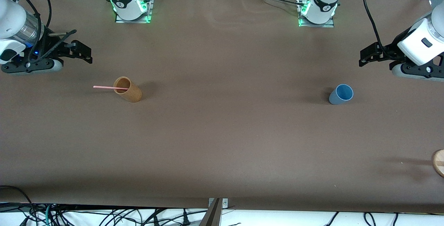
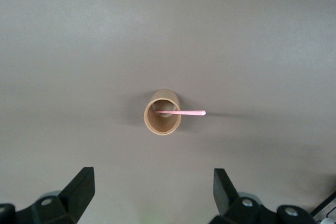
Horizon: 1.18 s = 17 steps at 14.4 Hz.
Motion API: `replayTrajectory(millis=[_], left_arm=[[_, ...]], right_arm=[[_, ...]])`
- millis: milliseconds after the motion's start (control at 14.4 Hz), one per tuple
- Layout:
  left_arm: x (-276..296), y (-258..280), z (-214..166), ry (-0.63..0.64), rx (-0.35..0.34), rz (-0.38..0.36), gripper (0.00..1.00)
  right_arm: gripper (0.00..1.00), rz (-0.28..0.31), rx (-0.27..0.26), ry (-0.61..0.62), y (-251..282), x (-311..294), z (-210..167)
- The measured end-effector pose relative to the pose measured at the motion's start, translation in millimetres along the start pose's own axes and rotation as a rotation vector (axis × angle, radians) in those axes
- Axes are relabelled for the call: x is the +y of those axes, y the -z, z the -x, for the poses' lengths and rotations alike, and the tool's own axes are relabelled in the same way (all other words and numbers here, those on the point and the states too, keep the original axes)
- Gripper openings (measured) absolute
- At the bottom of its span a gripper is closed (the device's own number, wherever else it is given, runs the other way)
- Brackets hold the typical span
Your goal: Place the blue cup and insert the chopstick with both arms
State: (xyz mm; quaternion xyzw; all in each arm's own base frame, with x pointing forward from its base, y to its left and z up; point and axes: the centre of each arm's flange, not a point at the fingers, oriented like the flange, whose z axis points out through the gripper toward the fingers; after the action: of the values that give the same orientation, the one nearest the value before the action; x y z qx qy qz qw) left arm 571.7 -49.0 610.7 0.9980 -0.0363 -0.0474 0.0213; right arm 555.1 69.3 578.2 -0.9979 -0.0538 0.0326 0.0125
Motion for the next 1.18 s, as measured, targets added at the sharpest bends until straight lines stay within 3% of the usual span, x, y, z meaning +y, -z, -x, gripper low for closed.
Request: replayTrajectory(millis=[1179], left_arm=[[-8, -11, -7, 0.017, -0.021, -0.001, 1.00]], right_arm=[[1.00, 0.000, -0.006, 0.000, -2, 0, 0]])
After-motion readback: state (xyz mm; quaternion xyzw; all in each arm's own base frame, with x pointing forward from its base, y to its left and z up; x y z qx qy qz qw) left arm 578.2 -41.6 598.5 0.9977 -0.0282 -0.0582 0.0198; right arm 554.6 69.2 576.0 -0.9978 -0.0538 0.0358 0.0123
